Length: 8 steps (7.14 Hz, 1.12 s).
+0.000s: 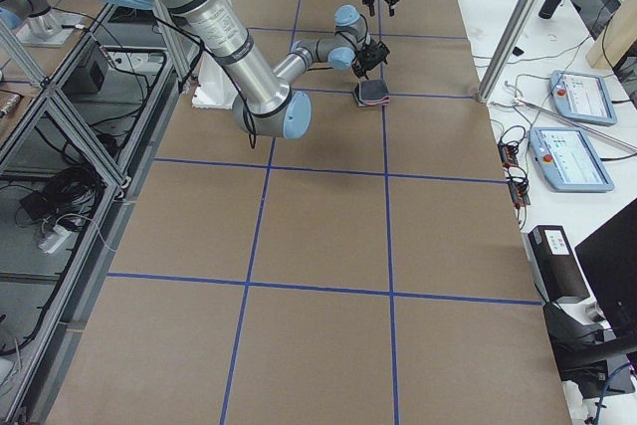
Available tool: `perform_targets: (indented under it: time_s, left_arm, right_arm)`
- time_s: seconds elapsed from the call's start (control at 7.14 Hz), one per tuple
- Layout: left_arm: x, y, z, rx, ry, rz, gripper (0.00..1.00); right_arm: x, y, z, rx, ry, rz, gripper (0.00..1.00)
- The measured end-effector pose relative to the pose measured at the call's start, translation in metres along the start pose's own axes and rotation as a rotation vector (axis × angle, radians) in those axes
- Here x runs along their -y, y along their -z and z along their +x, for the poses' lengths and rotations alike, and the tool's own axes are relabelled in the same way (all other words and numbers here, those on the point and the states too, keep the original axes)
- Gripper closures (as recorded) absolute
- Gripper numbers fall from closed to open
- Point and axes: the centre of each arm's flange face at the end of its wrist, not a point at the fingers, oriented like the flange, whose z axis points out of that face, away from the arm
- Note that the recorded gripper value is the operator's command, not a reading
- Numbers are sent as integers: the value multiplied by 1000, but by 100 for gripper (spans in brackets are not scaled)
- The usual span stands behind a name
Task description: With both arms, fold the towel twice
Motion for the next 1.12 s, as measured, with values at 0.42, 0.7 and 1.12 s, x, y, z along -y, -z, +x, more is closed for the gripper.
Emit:
perform_targets:
  time_s: [0.42, 0.7, 1.12]
  left_arm:
    - [7, 8, 2, 7, 7, -1, 0]
    - [6, 8, 3, 13, 11, 1, 0]
    - [5, 8, 4, 16, 13, 3, 0]
  right_arm:
    - [3, -17, 21, -6, 14, 3, 0]
    - [28, -14, 32, -46, 25, -31, 0]
    - [47, 5, 25, -60, 22, -65, 0]
